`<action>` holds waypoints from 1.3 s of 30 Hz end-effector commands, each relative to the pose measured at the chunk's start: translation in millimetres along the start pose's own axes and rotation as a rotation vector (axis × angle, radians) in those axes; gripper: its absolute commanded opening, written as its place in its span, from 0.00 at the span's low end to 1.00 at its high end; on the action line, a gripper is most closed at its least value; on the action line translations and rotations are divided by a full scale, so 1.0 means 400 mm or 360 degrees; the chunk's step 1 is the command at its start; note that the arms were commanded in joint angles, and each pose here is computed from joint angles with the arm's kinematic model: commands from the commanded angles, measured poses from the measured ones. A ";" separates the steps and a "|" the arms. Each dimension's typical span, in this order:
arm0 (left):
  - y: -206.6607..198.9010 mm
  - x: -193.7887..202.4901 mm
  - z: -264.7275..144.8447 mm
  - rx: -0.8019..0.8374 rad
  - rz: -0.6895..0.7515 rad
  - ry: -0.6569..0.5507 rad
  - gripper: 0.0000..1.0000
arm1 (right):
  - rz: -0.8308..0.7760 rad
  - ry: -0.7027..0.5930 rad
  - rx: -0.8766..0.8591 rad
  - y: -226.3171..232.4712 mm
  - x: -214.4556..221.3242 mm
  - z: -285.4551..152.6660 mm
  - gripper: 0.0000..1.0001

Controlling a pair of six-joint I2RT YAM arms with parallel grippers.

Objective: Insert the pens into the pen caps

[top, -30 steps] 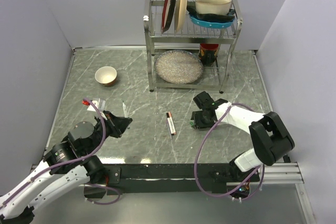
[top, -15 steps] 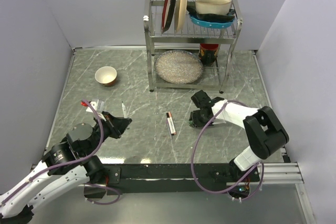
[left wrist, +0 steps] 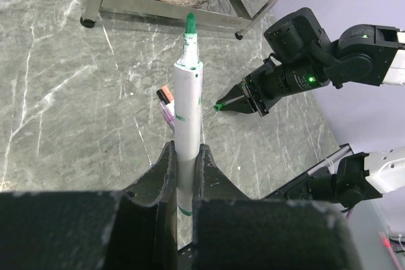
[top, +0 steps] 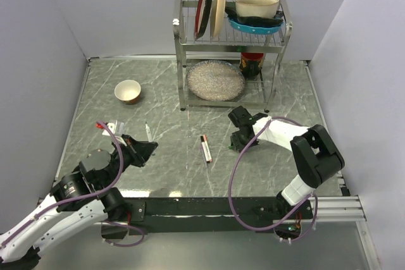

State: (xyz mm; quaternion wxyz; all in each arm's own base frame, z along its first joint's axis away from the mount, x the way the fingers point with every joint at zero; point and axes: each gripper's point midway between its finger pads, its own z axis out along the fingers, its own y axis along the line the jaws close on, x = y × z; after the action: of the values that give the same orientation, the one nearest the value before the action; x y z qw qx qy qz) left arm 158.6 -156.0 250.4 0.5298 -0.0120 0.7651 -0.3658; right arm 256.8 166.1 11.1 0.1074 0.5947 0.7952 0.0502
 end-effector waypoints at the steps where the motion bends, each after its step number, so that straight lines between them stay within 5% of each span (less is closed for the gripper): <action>1: -0.008 -0.025 -0.005 -0.0008 -0.0036 -0.0044 0.01 | -0.0250 -0.0234 0.0205 -0.109 -0.074 0.055 0.21; 5: -0.002 -0.021 0.000 -0.0030 -0.0044 -0.0044 0.01 | -0.0340 -0.0205 0.0177 -0.093 -0.063 0.059 0.19; 12: -0.024 0.044 0.050 0.0001 0.0045 0.0158 0.01 | -0.0678 -0.0093 0.0019 -0.067 -0.030 0.082 0.00; 18: -0.088 0.161 0.112 0.0191 0.0110 0.0503 0.01 | -0.1149 0.0043 -0.0279 -0.072 0.018 0.066 0.00; 23: -0.109 0.274 0.150 0.0348 0.0034 0.0688 0.01 | -0.1468 -0.0043 -0.0473 -0.069 0.044 0.017 0.00; 39: -0.128 0.346 0.143 0.0597 -0.0265 0.0648 0.01 | -0.1603 0.0090 -0.1103 -0.025 0.150 -0.135 0.00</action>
State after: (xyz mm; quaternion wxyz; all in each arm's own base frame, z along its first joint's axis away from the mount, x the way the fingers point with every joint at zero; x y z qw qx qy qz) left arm 128.5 -272.8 133.4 0.3114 0.1035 0.8104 -0.4854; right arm 213.1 201.2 23.1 0.2515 0.0992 0.9408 0.2046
